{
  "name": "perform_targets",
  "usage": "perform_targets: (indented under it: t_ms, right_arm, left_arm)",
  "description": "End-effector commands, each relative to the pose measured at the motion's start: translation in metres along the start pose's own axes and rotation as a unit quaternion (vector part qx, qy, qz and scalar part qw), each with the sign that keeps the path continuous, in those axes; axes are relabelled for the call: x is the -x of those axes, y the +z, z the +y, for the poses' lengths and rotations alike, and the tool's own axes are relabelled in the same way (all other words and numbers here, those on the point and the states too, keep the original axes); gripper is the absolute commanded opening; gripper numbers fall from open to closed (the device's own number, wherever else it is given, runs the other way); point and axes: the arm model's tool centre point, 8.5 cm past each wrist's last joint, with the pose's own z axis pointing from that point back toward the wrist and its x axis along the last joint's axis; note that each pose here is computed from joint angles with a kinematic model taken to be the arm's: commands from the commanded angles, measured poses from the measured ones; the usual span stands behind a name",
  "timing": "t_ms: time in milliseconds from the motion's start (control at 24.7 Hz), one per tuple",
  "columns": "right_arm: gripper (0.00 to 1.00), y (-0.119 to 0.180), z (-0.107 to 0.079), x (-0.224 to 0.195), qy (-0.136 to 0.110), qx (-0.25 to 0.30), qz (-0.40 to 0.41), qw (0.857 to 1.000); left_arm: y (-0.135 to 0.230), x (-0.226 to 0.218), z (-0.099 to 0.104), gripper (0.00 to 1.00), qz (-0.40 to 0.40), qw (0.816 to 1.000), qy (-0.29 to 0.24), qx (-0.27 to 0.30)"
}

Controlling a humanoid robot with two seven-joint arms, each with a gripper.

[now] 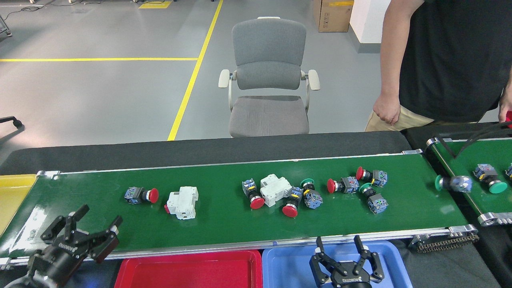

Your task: Pick switch part from conveyor to tray

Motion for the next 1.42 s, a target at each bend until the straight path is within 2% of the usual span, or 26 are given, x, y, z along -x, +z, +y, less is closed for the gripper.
perform_targets:
  t_ms: [0,203,446,690,771,811,852,933,973,1014,1055,1217,1379]
  right_arm:
    - [1.00,-0.017,-0.006,-0.011,0.005,-0.007,-0.003,1.000]
    - [1.00,-0.054,-0.006,-0.030,0.030,-0.025,-0.013,0.999]
    - [1.00,-0.077,-0.001,-0.054,0.034,-0.044,-0.033,0.998]
    - [1.00,-0.100,-0.005,-0.060,0.039,-0.050,-0.035,0.997]
    - [0.96,-0.110,-0.006,-0.058,0.041,-0.058,-0.034,0.997]
    - [0.91,-0.115,-0.007,-0.058,0.042,-0.059,-0.034,0.997]
    - [0.82,-0.120,-0.009,-0.057,0.041,-0.061,-0.033,0.997]
    - [0.62,-0.124,-0.008,-0.059,0.040,-0.064,-0.039,0.996]
    - [0.45,-0.125,-0.008,-0.061,0.041,-0.066,-0.044,0.996]
    - [0.33,-0.125,-0.008,-0.063,0.044,-0.066,-0.048,0.996]
    - [0.27,-0.125,-0.008,-0.067,0.048,-0.066,-0.054,0.995]
    - [0.13,-0.123,-0.006,-0.073,0.052,-0.067,-0.063,0.994]
    - [0.08,-0.122,-0.009,-0.071,0.052,-0.059,-0.063,0.995]
  left_arm:
    - [-0.012,0.009,0.009,0.99,0.002,1.000,-0.002,0.000]
    - [-0.028,0.022,-0.003,0.99,0.038,0.999,0.014,0.028]
    - [-0.030,0.024,-0.009,0.99,0.043,0.999,0.019,0.028]
    - [-0.058,0.020,-0.006,0.99,0.044,0.998,0.020,0.040]
    - [-0.065,0.018,-0.003,0.99,0.044,0.998,0.015,0.039]
    - [-0.068,0.018,-0.002,0.99,0.044,0.998,0.012,0.039]
    - [-0.069,0.016,-0.001,0.99,0.045,0.998,0.010,0.039]
    - [-0.071,0.014,-0.003,0.99,0.049,0.998,0.007,0.042]
    - [-0.072,0.014,-0.003,0.99,0.052,0.998,0.006,0.042]
    - [-0.073,0.012,-0.005,0.98,0.055,0.997,0.004,0.045]
    - [-0.074,0.010,-0.006,0.97,0.058,0.997,0.001,0.046]
    - [-0.074,0.008,-0.011,0.90,0.067,0.996,-0.006,0.054]
    - [-0.071,0.007,-0.012,0.68,0.060,0.997,-0.007,0.049]
